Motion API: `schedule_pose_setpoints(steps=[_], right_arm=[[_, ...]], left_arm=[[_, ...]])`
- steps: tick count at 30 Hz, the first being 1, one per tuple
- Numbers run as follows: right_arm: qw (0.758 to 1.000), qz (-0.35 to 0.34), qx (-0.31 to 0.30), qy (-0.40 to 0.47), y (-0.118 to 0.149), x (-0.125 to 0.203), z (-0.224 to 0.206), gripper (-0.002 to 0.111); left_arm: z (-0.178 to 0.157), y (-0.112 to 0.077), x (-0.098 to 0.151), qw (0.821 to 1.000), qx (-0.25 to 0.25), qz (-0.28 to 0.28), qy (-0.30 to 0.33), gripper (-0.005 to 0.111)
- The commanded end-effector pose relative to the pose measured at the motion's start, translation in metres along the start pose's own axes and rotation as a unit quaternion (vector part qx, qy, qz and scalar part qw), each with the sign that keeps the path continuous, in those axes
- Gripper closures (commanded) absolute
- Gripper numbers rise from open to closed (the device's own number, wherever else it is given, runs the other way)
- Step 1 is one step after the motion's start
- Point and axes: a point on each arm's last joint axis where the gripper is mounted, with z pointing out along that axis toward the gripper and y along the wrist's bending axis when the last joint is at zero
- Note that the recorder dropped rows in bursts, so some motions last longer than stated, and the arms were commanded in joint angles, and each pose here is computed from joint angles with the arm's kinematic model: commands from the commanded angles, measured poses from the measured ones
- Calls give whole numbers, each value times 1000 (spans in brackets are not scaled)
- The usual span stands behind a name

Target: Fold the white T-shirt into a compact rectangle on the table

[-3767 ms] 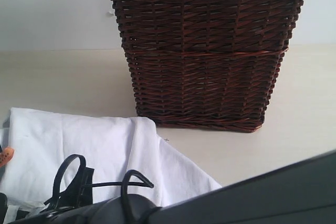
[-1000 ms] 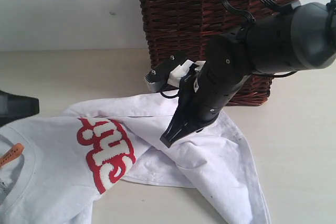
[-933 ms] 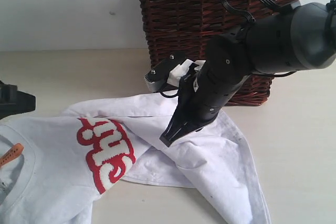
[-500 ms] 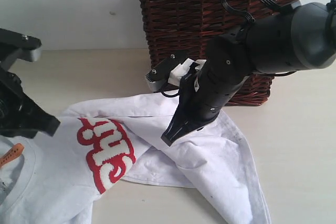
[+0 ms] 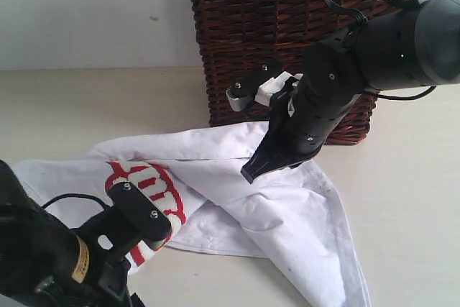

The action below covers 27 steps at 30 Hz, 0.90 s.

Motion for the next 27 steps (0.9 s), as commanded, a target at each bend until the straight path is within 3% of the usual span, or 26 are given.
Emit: schedule_pose_setpoints(steps=[1, 5, 12, 16, 27], right_arm=[[1000, 4, 1, 3, -2, 1, -2, 108], [1000, 4, 1, 3, -2, 1, -2, 108], [1000, 4, 1, 3, -2, 1, -2, 108], [1000, 4, 1, 3, -2, 1, -2, 108], [1000, 7, -1, 11, -2, 3, -2, 108]], left_arm=[[20, 25, -4, 993, -103, -52, -2, 59], [21, 23, -7, 994, -92, -61, -22, 59], [24, 15, -1, 994, -52, -94, 3, 60], [24, 4, 0, 997, -44, -60, 6, 69], [40, 22, 2, 991, -81, -99, 31, 72]])
